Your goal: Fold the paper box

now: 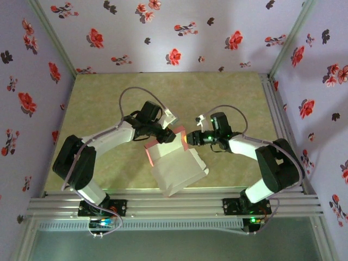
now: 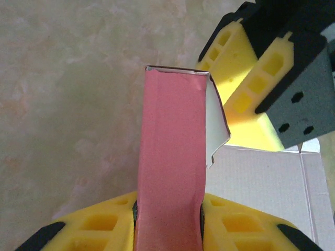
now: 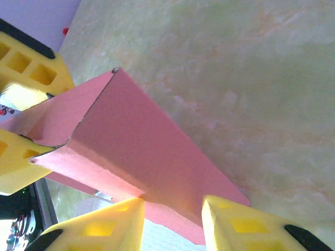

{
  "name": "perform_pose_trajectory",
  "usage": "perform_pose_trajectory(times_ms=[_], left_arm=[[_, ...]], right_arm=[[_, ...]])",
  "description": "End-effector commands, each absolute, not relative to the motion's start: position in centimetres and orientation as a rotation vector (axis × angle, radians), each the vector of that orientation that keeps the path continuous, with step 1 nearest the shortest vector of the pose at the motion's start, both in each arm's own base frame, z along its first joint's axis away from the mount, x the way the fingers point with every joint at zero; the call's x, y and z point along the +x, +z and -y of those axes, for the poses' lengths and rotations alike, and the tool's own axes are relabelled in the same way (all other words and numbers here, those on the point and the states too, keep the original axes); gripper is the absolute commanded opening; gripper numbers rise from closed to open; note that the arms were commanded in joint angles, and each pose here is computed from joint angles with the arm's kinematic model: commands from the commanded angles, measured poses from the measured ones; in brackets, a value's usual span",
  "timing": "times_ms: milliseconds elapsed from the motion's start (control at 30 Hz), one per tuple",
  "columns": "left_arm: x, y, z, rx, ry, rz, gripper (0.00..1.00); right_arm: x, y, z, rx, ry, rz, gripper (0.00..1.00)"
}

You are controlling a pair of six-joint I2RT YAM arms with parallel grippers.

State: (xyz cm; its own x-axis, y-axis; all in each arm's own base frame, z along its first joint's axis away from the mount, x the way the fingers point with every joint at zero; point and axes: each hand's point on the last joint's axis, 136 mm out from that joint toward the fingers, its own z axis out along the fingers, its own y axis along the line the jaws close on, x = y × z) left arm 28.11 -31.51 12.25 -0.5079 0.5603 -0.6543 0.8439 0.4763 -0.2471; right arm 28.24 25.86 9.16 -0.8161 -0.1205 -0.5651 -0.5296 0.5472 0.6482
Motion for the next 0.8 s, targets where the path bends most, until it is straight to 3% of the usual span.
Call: perform_pose_trajectory(times_ms=[0, 467, 767], left_arm=[[27.6, 12.3, 32.3, 1.209, -0.821, -2.222, 0.30], [27.2, 12.0, 32.8, 1.233, -0.931, -2.269, 0.30], [27.7, 13.1, 32.6, 1.202, -1.102, -2.267, 0.31]], right_arm=[[28.0, 9.3, -27.1, -0.611, 1.197, -2.297, 0.37], [30.2, 8.0, -27.0, -0.656, 0.876, -2.314, 0.36], [30.6, 8.4, -27.3, -0.669, 0.855, -2.289, 0.38]])
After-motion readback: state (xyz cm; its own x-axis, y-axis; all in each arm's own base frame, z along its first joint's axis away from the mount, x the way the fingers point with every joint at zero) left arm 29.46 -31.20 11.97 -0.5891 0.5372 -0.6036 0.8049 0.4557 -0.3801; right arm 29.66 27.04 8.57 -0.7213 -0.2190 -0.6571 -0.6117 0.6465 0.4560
